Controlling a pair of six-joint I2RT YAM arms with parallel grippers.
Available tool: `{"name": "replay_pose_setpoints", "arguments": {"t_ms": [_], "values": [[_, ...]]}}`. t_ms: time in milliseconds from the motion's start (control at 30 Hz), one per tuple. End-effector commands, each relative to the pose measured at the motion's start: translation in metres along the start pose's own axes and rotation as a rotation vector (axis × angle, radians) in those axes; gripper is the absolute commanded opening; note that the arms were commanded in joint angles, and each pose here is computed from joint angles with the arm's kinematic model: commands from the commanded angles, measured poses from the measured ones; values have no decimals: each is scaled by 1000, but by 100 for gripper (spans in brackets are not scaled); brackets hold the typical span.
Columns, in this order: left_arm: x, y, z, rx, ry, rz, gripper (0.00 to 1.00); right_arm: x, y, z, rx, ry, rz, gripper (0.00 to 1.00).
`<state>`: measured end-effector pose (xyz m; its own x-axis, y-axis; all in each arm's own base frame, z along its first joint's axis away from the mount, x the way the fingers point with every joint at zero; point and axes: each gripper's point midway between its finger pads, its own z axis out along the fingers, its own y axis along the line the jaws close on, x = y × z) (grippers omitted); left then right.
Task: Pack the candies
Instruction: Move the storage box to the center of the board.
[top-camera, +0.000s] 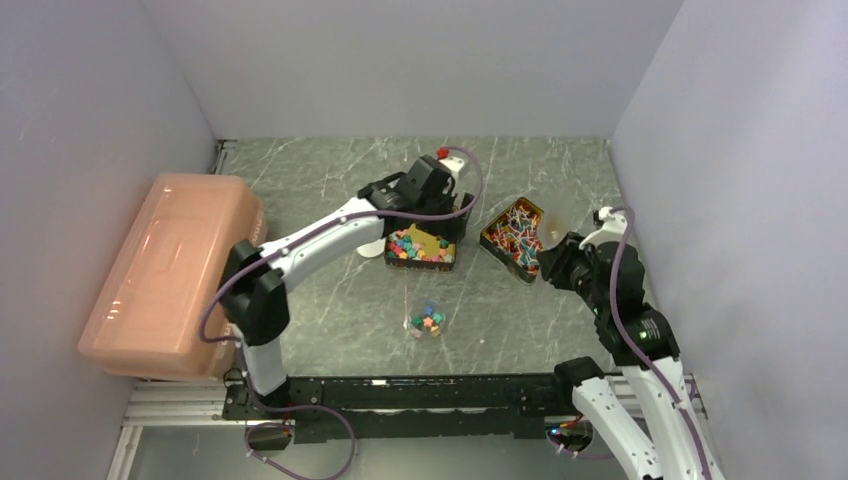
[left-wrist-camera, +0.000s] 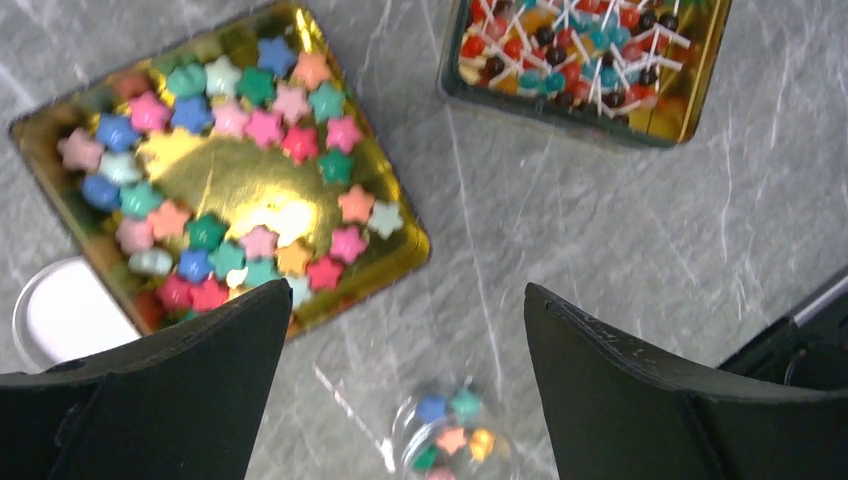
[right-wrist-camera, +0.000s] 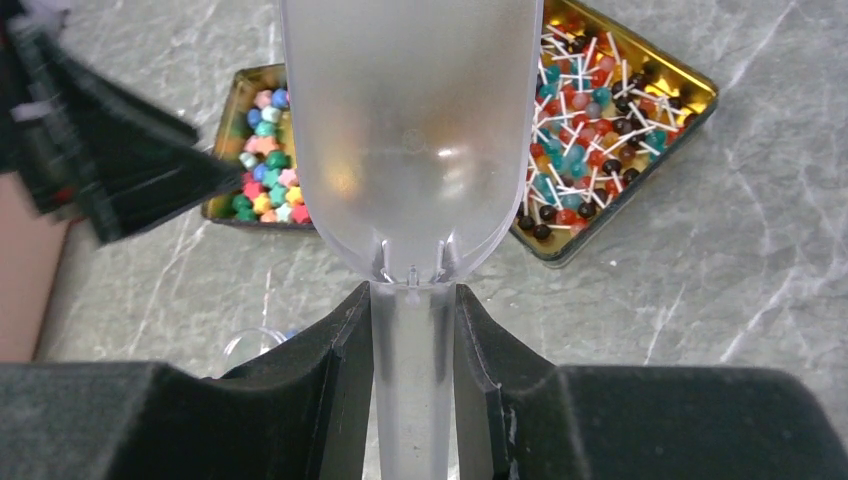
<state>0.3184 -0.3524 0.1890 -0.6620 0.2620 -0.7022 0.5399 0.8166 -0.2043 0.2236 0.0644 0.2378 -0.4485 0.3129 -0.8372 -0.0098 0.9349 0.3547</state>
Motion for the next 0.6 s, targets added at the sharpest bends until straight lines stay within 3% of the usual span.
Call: {"name": "replay_pose_setpoints", "arguments": {"t_ms": [0,300,567], "values": [[-38,-25,21,52,-61,14,92,-8,16,-12,-101,-76,52,0],[-61,-47,84,93,-70,3,90,-8,15,-29,-118,-111,51,0],[-55,-53,135,116,-66,-40,81,-3,19,-43,-155,-100,48,0]]}}
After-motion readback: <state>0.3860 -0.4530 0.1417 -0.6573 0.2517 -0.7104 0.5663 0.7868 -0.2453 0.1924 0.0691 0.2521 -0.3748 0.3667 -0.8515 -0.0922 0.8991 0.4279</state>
